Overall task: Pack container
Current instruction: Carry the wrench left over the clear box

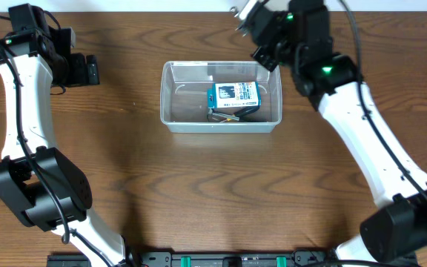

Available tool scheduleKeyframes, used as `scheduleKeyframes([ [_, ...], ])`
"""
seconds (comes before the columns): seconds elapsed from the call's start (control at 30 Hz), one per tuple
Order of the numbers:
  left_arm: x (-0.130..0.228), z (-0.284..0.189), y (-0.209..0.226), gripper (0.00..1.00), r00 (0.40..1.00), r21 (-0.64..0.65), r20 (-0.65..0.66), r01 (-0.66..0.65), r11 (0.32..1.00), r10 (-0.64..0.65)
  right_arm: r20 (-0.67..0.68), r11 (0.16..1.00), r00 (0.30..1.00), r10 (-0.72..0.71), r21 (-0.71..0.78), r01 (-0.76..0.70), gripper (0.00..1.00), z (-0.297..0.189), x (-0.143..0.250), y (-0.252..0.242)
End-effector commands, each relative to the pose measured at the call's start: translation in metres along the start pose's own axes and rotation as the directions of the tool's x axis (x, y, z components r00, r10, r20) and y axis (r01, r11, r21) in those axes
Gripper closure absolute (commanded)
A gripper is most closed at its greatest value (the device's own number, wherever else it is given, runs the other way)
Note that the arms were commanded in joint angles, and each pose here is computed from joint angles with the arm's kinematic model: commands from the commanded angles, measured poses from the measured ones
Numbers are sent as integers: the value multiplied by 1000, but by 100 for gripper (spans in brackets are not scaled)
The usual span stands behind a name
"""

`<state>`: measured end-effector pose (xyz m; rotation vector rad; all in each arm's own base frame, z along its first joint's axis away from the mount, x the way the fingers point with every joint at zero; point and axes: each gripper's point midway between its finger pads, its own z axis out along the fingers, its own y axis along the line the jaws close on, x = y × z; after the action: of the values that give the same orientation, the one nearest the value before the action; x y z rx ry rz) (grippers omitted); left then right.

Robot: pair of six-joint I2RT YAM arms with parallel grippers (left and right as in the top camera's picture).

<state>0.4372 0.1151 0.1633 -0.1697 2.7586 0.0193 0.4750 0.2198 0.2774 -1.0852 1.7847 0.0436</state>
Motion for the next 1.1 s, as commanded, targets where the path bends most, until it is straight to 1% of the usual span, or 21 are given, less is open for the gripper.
scheduleKeyframes([
  [0.0,4,5,3,2,1000,-10,-19,-6,1000,6,26,993,996,-81,-81,82,99,14,-5,23],
  [0.13,4,5,3,2,1000,-10,-19,-6,1000,6,-14,981,992,-129,-150,126,99,29,11,43],
  [0.3,4,5,3,2,1000,-10,-19,-6,1000,6,-37,967,992,-122,-231,110,99,39,25,62],
  [0.5,4,5,3,2,1000,-10,-20,-6,1000,6,-72,956,991,-112,-279,88,99,38,36,72],
  [0.67,4,5,3,2,1000,-10,-20,-6,1000,6,-117,929,989,-95,-367,46,99,36,51,92],
  [0.8,4,5,3,2,1000,-10,-20,-6,1000,6,-159,917,983,-91,-399,21,99,33,62,100],
  [1.07,4,5,3,2,1000,-10,-20,-6,1000,6,-231,879,964,-133,-477,7,99,30,89,119],
])
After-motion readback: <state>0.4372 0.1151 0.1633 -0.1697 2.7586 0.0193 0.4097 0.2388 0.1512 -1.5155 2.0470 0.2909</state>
